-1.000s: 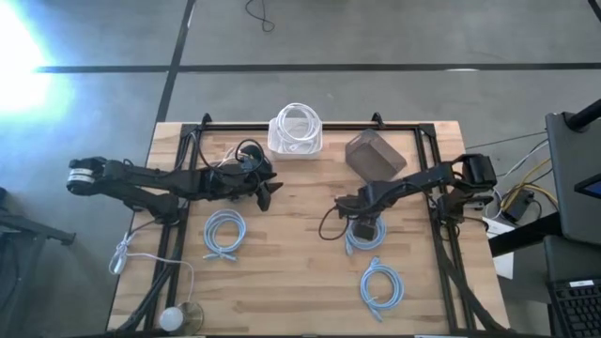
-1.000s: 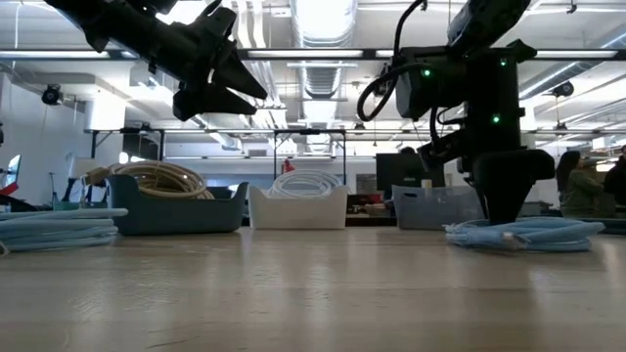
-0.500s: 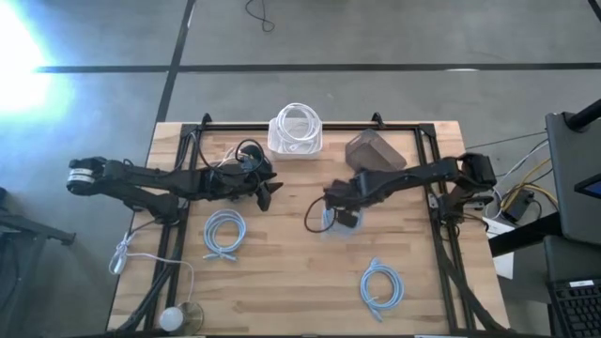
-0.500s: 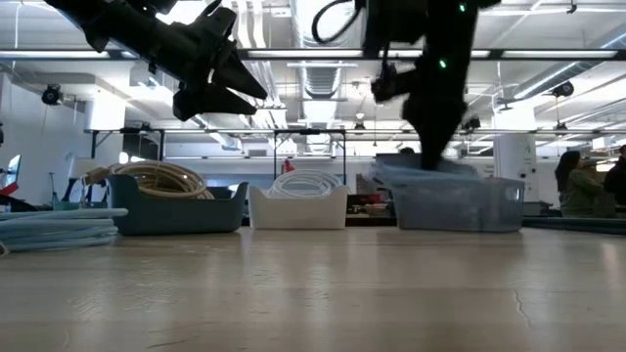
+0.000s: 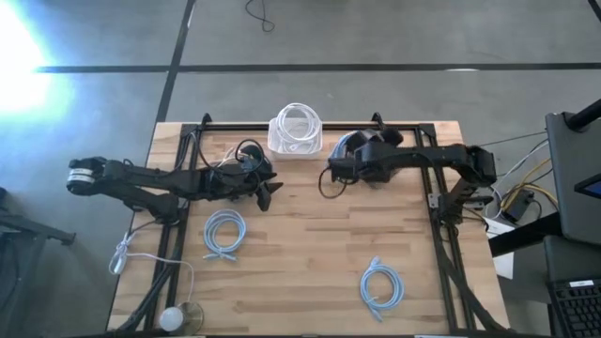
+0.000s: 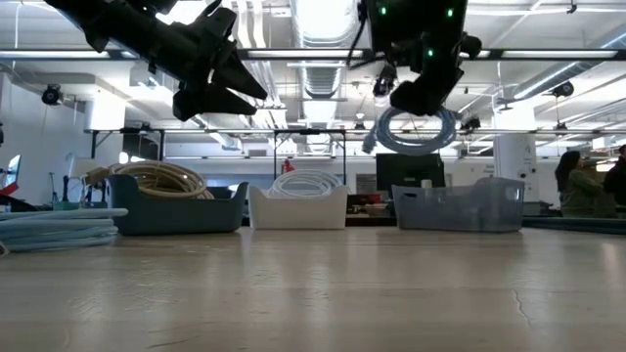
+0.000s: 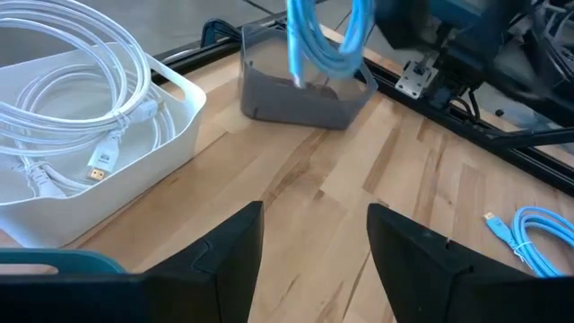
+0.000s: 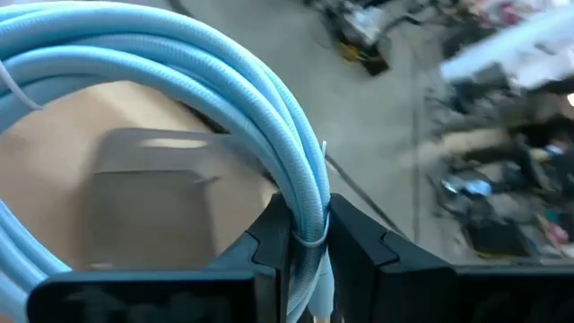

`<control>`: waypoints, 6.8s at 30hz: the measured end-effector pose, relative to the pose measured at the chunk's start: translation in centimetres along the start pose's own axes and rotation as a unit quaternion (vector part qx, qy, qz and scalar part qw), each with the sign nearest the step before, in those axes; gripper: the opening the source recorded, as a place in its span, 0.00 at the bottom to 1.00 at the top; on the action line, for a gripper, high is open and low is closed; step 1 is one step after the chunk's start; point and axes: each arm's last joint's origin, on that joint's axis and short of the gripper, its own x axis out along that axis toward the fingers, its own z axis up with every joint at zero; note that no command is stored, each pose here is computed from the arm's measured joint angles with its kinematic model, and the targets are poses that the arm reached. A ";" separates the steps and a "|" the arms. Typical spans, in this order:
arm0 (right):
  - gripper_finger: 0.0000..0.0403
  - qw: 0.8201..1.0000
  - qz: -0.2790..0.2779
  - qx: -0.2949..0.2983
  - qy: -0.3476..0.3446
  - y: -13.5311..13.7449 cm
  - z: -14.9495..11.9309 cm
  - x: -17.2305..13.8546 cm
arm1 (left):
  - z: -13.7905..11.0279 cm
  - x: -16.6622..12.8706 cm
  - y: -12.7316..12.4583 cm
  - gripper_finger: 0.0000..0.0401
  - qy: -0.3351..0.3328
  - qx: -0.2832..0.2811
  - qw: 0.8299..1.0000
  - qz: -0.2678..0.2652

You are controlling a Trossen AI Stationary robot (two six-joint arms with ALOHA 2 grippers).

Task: Sort HDMI cables
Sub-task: Put the top right light blue HDMI cable into the black bin, then put the right light blue HDMI cable into the black bin

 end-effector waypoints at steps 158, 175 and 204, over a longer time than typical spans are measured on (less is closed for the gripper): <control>0.03 0.990 0.139 0.006 0.025 0.3 -1.9 -3.5 | 2.2 0.4 1.3 0.51 -0.079 0.078 0.994 0.016; 0.06 0.988 -0.040 0.063 0.138 -2.8 -3.8 6.8 | 1.6 0.5 1.6 0.51 -0.046 0.068 0.996 0.026; 0.06 0.988 -0.103 0.027 0.115 -5.8 -2.0 7.5 | 1.3 0.5 1.7 0.51 -0.034 0.071 0.996 0.031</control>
